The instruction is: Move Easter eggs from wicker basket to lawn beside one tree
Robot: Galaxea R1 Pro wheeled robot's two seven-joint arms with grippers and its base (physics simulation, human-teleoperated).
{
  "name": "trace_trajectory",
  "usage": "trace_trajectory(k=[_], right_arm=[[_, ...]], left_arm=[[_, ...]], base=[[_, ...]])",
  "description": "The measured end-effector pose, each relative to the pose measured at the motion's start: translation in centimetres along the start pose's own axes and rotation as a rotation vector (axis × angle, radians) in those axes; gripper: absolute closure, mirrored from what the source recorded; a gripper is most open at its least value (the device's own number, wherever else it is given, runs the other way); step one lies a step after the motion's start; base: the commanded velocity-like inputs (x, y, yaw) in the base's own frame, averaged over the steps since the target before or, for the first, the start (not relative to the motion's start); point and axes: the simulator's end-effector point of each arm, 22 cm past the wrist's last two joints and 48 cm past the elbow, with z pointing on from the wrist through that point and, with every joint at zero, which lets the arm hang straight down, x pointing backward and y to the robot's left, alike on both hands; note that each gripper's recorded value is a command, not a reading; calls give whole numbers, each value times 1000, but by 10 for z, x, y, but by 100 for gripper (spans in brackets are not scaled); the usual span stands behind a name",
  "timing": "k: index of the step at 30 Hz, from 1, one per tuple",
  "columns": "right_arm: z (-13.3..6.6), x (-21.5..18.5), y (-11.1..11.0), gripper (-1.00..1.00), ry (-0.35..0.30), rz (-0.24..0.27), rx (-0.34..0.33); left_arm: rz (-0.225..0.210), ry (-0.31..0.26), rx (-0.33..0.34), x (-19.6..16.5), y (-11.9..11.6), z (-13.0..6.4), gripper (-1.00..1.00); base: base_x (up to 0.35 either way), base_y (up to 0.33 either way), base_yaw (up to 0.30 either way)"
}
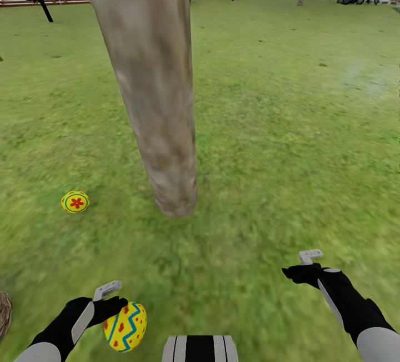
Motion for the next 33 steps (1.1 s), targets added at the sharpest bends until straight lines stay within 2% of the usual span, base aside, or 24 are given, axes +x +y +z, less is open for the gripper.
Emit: trace_trajectory(k=[3,14,20,23,33], right_arm=[[-3,-6,11,-100,-14,5,-14],[-19,-27,9,-100,-58,7,-9],[-27,-35,8,-100,-76,6,-7],[-27,-27,12,-100,-56,-10,-14],[-43,-43,9,-100,-91,-9,-9]], left_arm=[[1,-11,5,-5,-2,-4,-100],[-6,-50,28,-21,-10,-21,-100],[-15,-76,41,-31,-12,-30,-100],[-14,-89,46,-36,-14,-35,-100],[-10,-124,64,-49,-22,-50,-100]], base=[[0,0,0],[-8,0,0],[-309,0,0],[-350,0,0],[-350,0,0]])
